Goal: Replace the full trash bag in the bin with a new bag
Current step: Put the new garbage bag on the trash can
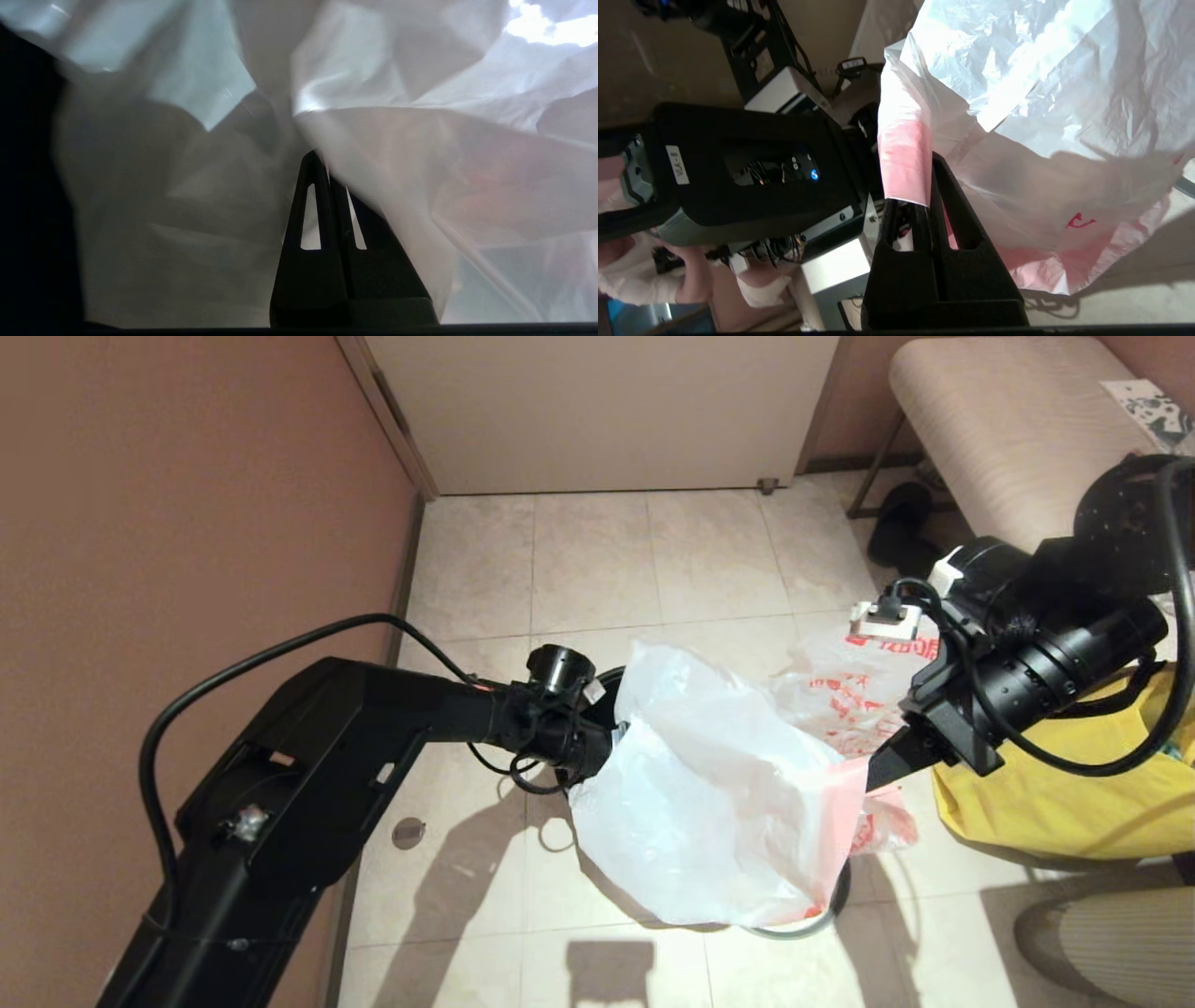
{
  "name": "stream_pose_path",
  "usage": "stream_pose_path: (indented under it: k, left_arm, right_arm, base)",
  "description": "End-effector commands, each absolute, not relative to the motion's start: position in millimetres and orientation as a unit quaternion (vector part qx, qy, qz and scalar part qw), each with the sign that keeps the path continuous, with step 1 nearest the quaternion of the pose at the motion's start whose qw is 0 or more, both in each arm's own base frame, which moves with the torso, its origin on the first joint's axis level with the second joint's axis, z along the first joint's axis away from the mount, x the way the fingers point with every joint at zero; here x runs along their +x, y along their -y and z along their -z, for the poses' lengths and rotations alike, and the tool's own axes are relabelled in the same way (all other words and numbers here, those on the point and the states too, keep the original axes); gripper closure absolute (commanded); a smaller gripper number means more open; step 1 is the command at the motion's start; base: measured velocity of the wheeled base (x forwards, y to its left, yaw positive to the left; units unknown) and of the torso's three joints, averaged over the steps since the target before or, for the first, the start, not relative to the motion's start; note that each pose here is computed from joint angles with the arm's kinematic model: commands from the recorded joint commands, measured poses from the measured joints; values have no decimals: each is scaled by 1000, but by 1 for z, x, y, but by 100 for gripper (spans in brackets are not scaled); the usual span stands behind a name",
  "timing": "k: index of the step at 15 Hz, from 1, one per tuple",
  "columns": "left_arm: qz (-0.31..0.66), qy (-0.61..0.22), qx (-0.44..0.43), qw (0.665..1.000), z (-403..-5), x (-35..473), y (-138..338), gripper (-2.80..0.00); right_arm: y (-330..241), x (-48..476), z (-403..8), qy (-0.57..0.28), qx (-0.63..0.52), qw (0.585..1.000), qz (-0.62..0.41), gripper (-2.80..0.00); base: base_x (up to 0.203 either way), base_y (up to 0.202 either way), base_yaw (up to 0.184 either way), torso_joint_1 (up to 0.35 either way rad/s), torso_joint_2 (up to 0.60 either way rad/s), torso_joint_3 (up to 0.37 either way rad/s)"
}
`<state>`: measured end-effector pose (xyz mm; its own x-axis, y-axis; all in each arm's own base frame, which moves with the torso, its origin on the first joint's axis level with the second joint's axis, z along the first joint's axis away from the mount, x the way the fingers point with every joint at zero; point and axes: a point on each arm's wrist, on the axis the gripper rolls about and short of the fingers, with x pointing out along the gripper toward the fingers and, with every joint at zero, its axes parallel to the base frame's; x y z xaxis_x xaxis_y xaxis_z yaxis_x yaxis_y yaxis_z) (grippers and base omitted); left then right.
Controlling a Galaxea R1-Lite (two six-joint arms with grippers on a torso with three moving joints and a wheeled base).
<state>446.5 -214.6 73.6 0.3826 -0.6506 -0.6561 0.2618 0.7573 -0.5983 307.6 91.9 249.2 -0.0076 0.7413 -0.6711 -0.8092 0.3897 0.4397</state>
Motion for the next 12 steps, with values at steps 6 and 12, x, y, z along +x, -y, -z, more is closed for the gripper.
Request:
stream_pose_path:
  k: [6, 12]
  left_arm:
    - [263, -536, -194, 779, -24, 445, 220, 0]
    - [205, -511, -151, 821, 12, 451, 239, 0]
  right_arm:
    - [-76, 352, -233, -430, 73, 733, -522, 0]
    - [-100, 396, -246, -384, 220, 774, -453, 0]
  base:
    - [0, 0, 0, 0, 0, 0]
    - [0, 0, 0, 0, 0, 0]
